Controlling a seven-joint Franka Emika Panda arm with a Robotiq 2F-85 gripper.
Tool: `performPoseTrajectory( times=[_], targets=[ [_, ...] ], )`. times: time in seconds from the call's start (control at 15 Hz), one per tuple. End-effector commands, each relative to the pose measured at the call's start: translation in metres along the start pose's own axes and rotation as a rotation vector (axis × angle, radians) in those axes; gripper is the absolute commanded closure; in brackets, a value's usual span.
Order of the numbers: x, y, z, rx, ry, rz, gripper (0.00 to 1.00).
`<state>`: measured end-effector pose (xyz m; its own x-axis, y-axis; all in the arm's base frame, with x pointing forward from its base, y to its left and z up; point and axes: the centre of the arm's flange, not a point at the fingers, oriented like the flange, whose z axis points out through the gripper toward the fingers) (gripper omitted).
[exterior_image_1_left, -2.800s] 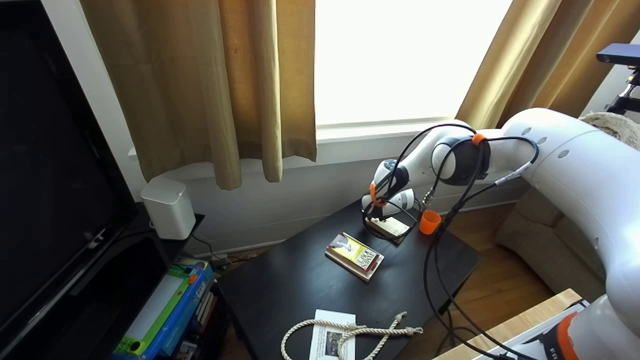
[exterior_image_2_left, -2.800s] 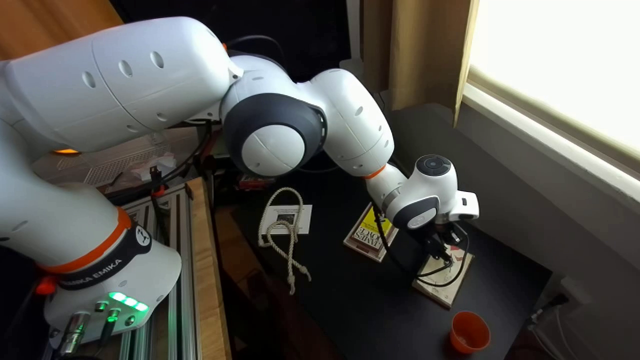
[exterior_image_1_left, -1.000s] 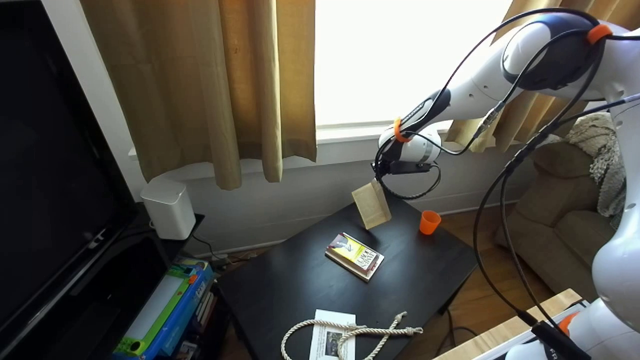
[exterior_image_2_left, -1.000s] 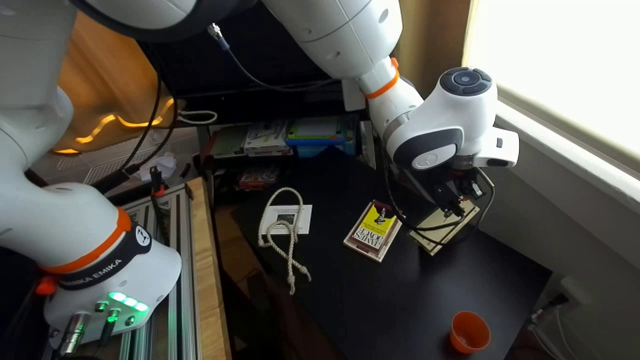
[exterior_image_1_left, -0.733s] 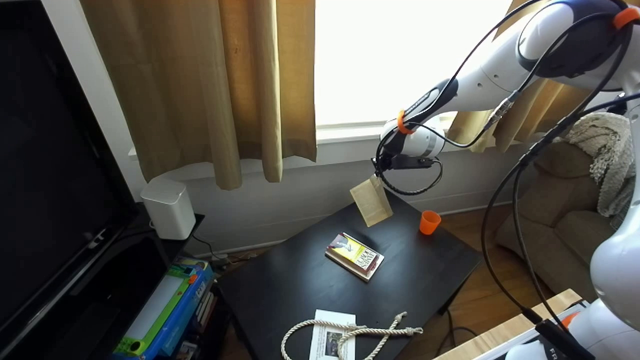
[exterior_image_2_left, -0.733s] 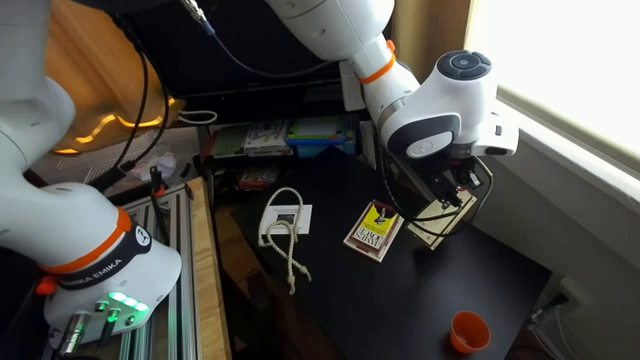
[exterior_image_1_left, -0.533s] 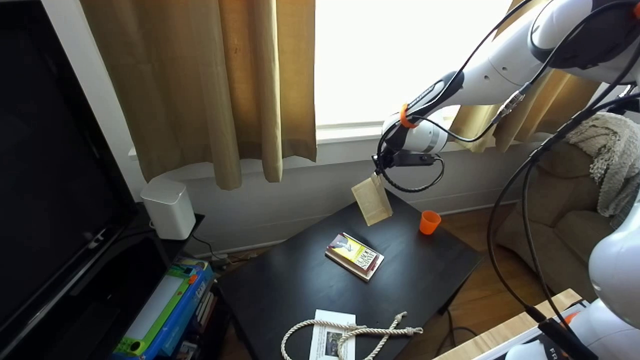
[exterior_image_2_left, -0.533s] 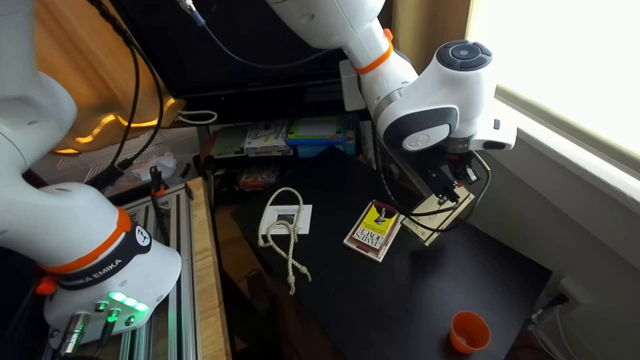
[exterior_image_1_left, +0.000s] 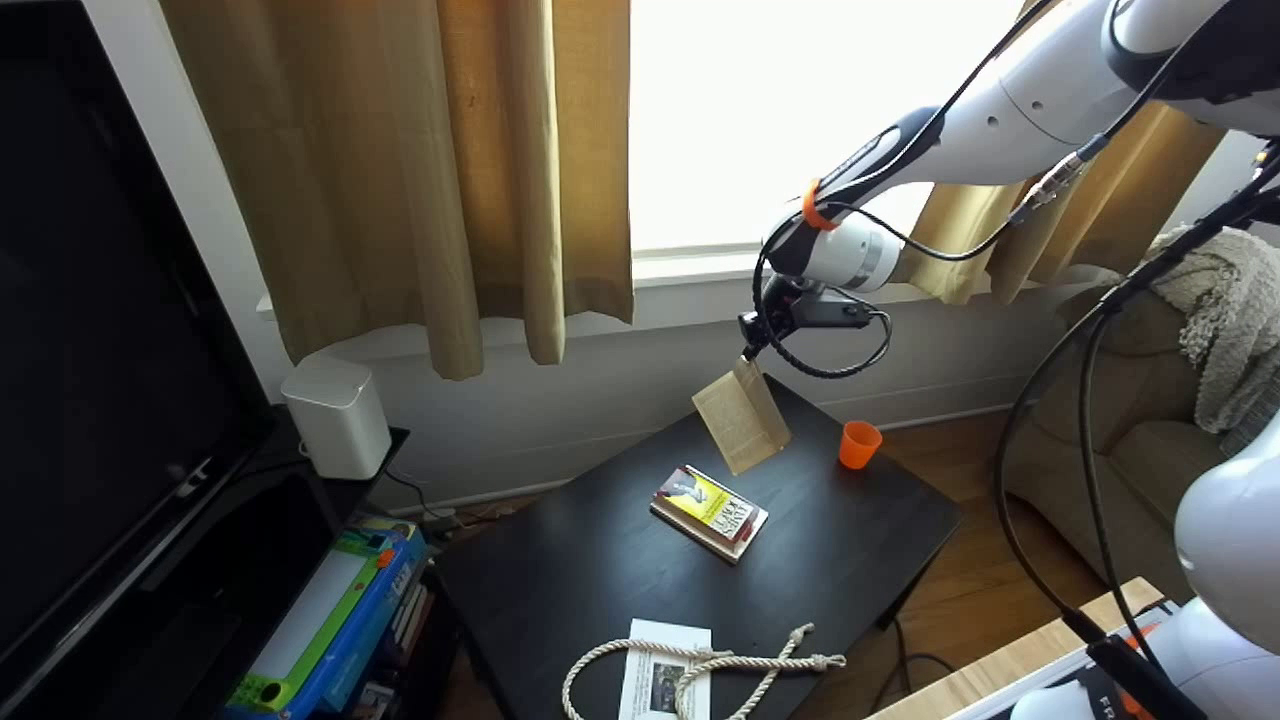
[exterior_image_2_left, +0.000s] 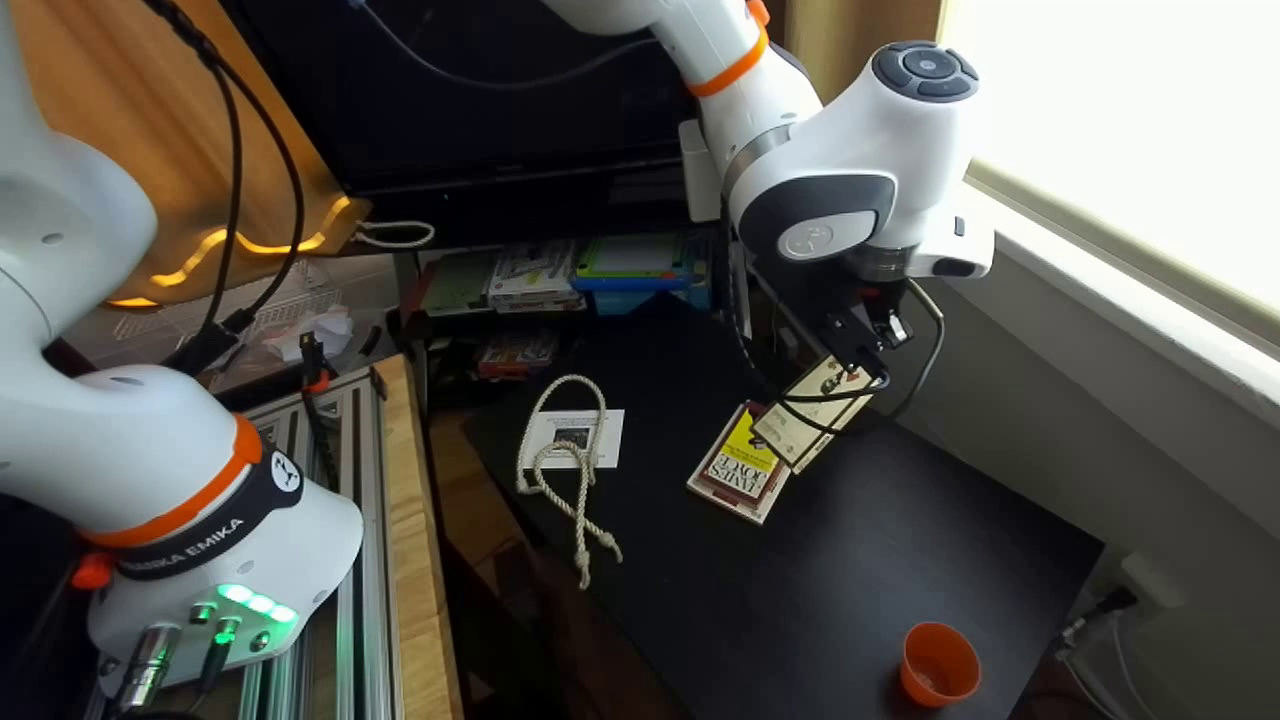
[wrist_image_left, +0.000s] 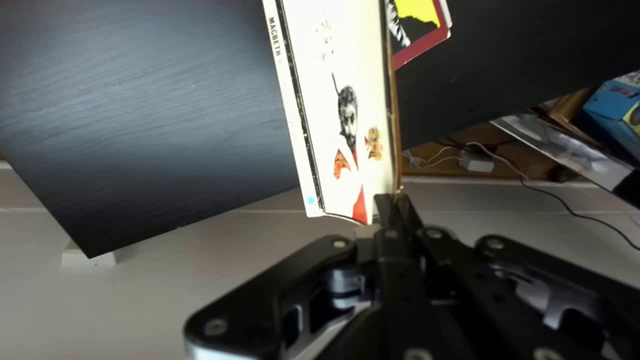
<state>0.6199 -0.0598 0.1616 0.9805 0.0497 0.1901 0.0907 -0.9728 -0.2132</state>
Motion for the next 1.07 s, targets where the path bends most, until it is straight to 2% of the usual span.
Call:
performPoseTrajectory(
  times=[0.0, 0.53, 1.0],
  targets=[
    [-0.015, -0.017, -0.007, 0.033, -0.086, -0.039, 1.0],
    [-0.021, -0.053, 0.019, 0.112, -0.272, -0.147, 1.0],
    [-0.01, -0.059, 0.049, 0.111, -0.341, -0.202, 1.0]
  ],
)
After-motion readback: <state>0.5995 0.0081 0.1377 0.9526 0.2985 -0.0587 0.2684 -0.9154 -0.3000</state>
